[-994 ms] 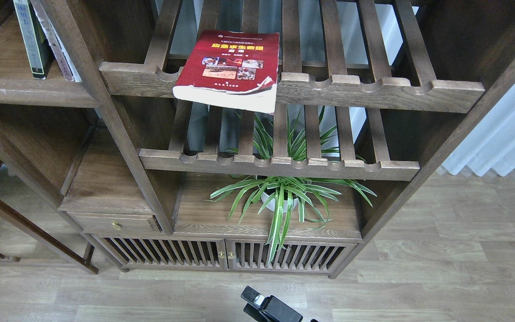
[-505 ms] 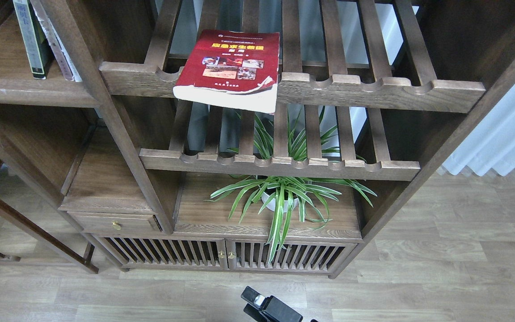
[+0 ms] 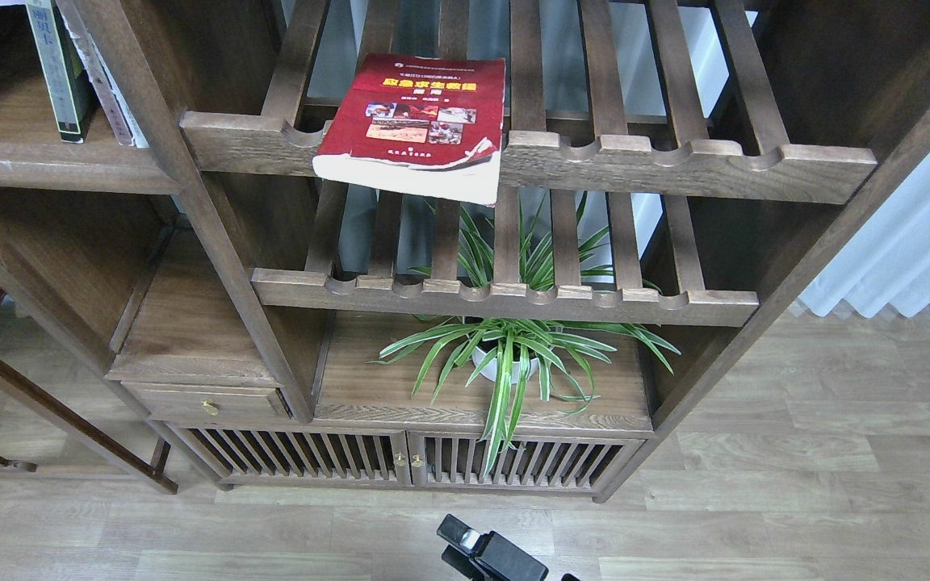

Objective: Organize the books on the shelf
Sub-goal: 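Carry the white book with the left gripper onto the side shelf, then reach the right gripper up toward the red-covered book on the upper shelf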

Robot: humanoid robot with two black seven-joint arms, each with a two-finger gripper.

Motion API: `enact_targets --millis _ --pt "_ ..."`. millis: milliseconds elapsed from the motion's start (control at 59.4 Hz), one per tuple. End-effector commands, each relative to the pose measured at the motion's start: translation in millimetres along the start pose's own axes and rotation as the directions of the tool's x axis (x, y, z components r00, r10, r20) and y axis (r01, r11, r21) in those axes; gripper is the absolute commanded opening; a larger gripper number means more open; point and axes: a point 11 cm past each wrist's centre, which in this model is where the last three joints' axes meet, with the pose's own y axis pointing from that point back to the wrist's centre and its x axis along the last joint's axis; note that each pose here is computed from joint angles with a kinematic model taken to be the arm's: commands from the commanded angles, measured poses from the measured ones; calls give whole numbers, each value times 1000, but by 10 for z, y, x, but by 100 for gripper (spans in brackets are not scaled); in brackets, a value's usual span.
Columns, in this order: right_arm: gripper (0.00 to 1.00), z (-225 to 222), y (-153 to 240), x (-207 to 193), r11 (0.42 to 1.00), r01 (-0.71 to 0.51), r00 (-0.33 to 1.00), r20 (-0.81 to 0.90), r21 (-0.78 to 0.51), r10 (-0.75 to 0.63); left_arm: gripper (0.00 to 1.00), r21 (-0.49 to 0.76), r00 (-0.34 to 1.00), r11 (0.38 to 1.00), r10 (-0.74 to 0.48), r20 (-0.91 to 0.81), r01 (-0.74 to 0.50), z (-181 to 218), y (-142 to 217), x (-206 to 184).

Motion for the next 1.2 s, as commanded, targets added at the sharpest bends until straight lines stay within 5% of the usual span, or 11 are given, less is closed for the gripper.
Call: enact_targets --millis 0,253,472,876,1179 --pt "92 -12 -3 -3 1000 2 1000 1 5 -2 77 -19 999 1000 -9 -37 8 -53 33 -28" --pt "93 -89 -12 -19 1000 7 1000 -6 28 -7 80 -70 990 997 -28 -135 19 -62 310 0" --pt "92 -172 -17 -31 997 12 1000 -8 75 -12 80 -136 982 990 8 -188 -34 -117 920 108" --pt "92 -271 -235 -192 990 80 997 -14 119 -79 83 -45 894 996 52 -446 -81 -1012 1838 -239" --pt "92 -659 -350 -391 973 144 988 -87 180 -130 98 95 765 985 173 -620 -146 -1852 2385 -655"
